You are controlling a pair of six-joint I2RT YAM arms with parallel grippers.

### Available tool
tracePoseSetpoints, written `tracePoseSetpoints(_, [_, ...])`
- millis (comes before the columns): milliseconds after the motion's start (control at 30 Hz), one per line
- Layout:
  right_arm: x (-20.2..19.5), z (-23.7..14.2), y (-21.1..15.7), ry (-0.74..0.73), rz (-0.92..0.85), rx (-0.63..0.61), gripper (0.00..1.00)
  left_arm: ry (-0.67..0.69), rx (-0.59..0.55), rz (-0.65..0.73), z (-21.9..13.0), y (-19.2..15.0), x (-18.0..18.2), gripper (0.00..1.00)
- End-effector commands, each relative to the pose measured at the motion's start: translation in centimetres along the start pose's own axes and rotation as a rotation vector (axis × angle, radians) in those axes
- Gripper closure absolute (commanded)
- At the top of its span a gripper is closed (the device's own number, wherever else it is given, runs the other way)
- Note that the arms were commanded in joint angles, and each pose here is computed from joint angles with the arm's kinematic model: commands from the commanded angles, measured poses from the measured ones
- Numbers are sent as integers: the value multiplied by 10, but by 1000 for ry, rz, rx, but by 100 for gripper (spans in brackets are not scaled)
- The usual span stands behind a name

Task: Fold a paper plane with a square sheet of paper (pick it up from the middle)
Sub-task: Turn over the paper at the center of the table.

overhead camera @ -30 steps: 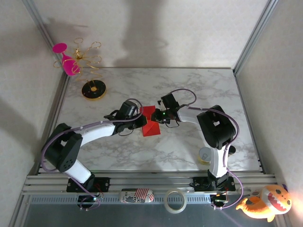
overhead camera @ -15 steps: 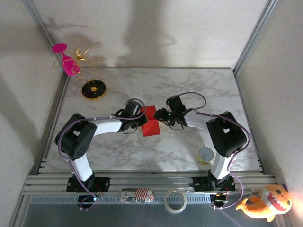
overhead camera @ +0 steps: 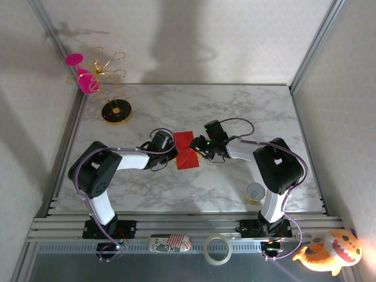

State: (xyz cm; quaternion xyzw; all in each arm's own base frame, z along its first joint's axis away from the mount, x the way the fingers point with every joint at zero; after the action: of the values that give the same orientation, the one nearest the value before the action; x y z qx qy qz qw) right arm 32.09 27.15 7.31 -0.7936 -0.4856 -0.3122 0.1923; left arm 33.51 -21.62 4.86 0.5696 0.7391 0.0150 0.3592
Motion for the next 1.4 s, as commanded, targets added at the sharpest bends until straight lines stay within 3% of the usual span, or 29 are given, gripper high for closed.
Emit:
tracePoseSetpoints(0, [1,7,-1,-14,47,-6,58,26,-2,-21,4,-4,9,94])
tracePoseSetpoints(433, [-3,21,-6,-26,65,32,64,63,40,-46,10,-15,20,96])
tracePoseSetpoints(933, [17,17,-13,94,13,79,70,70,29,-46,2,-13,20,96])
tracePoseSetpoints(1367, [20,25,-16,126,-100,87,86,51,-2,-42,-14,2,10,92])
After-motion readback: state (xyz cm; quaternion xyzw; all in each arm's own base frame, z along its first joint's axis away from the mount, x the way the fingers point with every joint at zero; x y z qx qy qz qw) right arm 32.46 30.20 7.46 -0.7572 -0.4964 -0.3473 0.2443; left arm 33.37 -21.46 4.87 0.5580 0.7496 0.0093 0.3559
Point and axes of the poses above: each hand's point on the last joint's axis, 136 mm out from that joint toward the fingers, its own z axis out along the fingers, its own x axis along the line the jaws close on, y = z × x, the point moved 4 cm from there along -z, back along the fingers, and after that the axes turned 10 degrees about z, right-handed, at the moved point
